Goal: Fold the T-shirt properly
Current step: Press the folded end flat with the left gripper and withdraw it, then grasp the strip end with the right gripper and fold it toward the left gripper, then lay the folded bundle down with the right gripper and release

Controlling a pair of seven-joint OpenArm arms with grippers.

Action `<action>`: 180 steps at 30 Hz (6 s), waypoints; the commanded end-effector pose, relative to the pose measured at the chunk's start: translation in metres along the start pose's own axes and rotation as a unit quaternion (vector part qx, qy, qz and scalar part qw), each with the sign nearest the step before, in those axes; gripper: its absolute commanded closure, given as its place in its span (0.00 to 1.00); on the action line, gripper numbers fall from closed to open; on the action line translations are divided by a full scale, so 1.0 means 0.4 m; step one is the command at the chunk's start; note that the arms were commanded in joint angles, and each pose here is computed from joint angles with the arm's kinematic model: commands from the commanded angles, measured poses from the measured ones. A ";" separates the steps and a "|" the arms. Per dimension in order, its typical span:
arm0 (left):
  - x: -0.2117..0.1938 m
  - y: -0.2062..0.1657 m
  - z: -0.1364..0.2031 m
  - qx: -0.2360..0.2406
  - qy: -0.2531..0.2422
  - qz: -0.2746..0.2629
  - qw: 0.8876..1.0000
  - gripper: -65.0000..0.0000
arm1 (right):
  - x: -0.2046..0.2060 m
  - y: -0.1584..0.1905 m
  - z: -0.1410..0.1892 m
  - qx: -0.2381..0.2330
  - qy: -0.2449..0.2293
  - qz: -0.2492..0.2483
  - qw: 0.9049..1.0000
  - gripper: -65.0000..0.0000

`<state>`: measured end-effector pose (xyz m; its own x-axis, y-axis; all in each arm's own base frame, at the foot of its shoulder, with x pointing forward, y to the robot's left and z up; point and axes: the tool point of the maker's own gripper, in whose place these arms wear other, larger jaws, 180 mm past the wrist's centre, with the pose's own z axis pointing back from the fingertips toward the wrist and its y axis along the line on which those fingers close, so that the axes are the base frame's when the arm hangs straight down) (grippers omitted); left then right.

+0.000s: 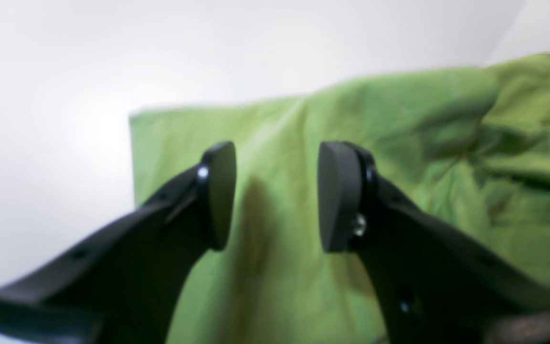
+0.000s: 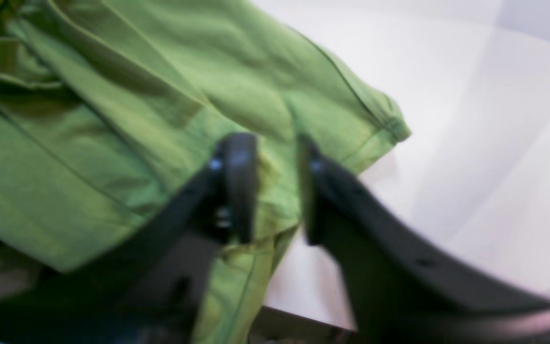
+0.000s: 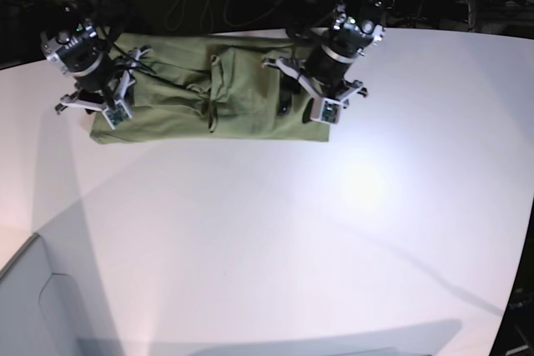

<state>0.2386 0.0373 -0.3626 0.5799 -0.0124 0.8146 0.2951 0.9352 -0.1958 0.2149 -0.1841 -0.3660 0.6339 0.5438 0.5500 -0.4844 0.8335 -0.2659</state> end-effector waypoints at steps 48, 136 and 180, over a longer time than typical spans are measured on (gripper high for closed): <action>0.061 0.137 0.026 0.063 -0.037 -0.012 0.997 0.58 | -0.155 0.026 -0.088 0.021 0.051 -0.173 0.983 0.25; -0.130 0.219 0.033 0.118 0.053 0.049 0.990 0.58 | 0.378 0.605 -0.025 0.318 -0.208 0.149 0.913 1.00; -0.024 0.482 0.356 0.312 -0.011 0.027 0.950 0.58 | 0.287 0.319 0.002 0.165 -0.188 0.040 0.967 1.00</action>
<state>0.1781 0.2658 -0.3414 0.5944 0.0596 0.8020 -0.2450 0.9632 0.1100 0.2210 -0.0209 -0.3474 0.3909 0.4963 0.7752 -0.7193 0.6902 -0.0792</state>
